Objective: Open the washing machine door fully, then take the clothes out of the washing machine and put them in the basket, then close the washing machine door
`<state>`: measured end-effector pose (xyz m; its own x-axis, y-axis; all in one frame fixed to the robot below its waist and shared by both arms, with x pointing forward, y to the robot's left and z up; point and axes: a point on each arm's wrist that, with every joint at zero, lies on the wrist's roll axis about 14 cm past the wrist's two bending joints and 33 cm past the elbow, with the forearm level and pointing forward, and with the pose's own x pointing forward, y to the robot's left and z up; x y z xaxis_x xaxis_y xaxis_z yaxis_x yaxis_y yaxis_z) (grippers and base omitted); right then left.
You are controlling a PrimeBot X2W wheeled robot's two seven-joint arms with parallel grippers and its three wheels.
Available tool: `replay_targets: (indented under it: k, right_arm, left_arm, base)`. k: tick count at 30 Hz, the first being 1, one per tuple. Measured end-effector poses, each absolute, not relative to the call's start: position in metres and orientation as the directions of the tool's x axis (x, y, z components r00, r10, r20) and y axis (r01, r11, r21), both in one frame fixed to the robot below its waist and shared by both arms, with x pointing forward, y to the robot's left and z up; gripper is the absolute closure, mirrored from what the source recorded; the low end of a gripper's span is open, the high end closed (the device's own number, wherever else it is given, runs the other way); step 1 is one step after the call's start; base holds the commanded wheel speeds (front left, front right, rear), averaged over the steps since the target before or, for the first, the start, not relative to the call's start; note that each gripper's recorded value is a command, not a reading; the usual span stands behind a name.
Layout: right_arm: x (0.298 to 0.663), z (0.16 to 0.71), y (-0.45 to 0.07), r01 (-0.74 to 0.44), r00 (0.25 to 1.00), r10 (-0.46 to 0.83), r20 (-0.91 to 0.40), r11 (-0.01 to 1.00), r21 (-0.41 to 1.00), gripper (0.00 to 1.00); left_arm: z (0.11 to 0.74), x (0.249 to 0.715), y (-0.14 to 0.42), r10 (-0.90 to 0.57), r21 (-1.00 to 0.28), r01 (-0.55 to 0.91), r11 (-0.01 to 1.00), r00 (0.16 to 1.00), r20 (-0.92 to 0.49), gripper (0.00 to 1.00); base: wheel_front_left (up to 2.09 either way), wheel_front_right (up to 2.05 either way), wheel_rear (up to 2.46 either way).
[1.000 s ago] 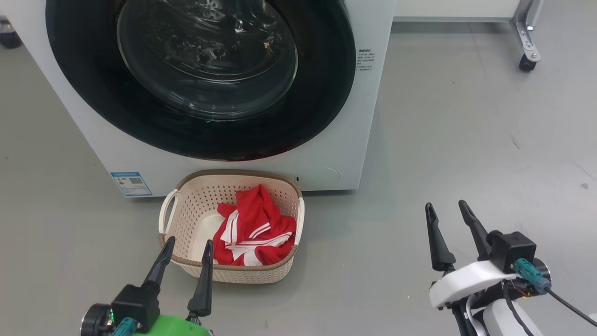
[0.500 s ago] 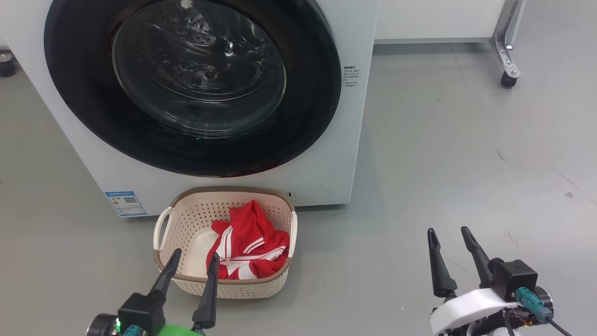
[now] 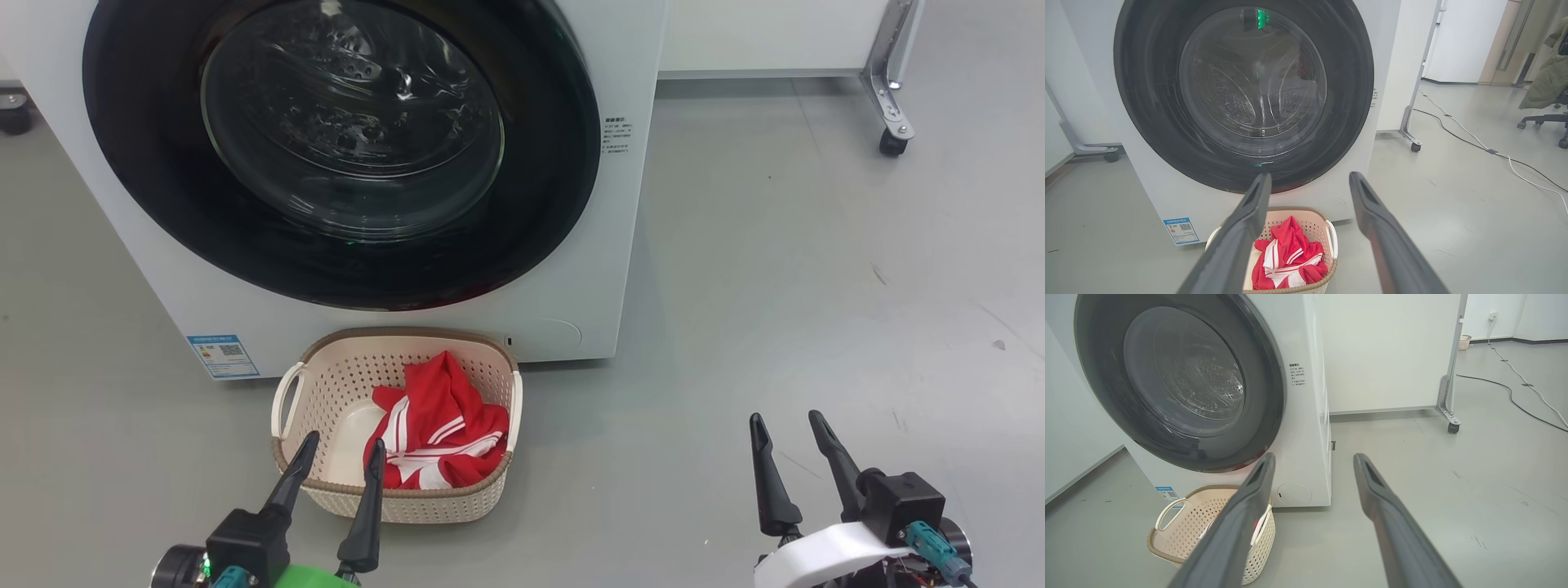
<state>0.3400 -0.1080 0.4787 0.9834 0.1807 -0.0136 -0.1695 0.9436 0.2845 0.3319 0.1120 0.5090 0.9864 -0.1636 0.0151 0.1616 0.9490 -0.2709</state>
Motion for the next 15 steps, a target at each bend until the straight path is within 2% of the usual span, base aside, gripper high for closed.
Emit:
replay_targets:
  k: [15]
  right_arm:
    - [0.3377, 0.4831, -0.1055, -0.179, 0.982, 0.187, 0.000, 0.941, 0.289, 0.00]
  left_arm:
    - [0.5123, 0.3304, 0.1119, -0.165, -0.272, 0.164, 0.948, 0.986, 0.019, 0.00]
  base:
    - [0.00, 0.00, 0.00]
